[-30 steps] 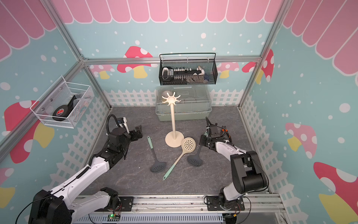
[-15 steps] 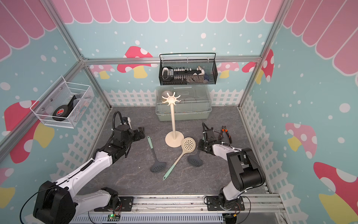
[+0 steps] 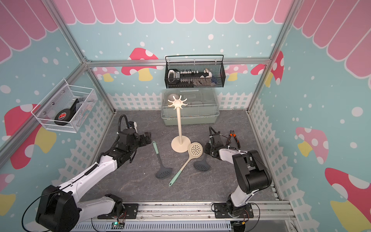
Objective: Hang the skimmer on the kitchen utensil rack
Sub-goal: Pick up the skimmer from the center of the board.
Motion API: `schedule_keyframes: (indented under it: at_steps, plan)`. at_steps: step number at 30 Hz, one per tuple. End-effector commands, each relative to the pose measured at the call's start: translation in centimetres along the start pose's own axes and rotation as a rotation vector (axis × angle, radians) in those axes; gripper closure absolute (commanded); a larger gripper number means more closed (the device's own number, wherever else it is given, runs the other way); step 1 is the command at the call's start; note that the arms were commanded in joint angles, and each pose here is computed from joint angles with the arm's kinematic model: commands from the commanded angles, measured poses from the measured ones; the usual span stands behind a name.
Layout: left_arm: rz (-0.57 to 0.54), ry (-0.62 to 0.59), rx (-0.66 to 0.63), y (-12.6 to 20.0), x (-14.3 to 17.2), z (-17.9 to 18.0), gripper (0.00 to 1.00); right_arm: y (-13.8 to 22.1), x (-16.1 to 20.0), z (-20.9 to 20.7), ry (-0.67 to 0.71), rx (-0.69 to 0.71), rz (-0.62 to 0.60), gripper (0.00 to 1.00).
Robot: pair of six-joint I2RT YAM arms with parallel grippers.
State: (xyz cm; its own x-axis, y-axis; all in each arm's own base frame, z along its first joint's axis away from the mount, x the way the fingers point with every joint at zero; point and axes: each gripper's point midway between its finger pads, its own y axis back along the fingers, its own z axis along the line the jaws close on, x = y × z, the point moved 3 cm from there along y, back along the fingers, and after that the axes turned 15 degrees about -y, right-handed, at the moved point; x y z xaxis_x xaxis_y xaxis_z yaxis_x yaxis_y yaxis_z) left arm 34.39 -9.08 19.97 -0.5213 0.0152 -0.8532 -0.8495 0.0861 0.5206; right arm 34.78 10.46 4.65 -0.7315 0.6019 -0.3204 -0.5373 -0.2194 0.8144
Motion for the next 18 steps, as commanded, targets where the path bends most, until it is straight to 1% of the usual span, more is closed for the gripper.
schedule_keyframes:
  at_steps: [1, 4, 8, 11, 18]
  plan:
    - [-0.004, 0.022, 0.023, 0.2, -0.8, -0.4, 0.01, -1.1, 2.4, -2.8, -0.012, 0.118, 0.087, 0.91]
    - [0.001, 0.018, 0.024, 0.3, -0.7, -0.5, 0.01, -0.7, 1.7, -2.2, 0.001, 0.105, 0.065, 1.00]
    - [-0.002, 0.019, 0.026, 0.5, -0.7, -0.4, 0.01, 0.5, 0.4, -1.0, 0.031, 0.082, 0.016, 1.00]
    - [-0.001, 0.020, 0.024, 0.6, -0.8, -0.4, 0.01, 2.1, -1.0, 0.1, 0.050, 0.042, -0.037, 1.00]
    - [0.003, 0.019, 0.020, 0.7, -0.7, -0.3, 0.01, 8.2, -4.7, 3.5, 0.093, -0.113, -0.172, 1.00]
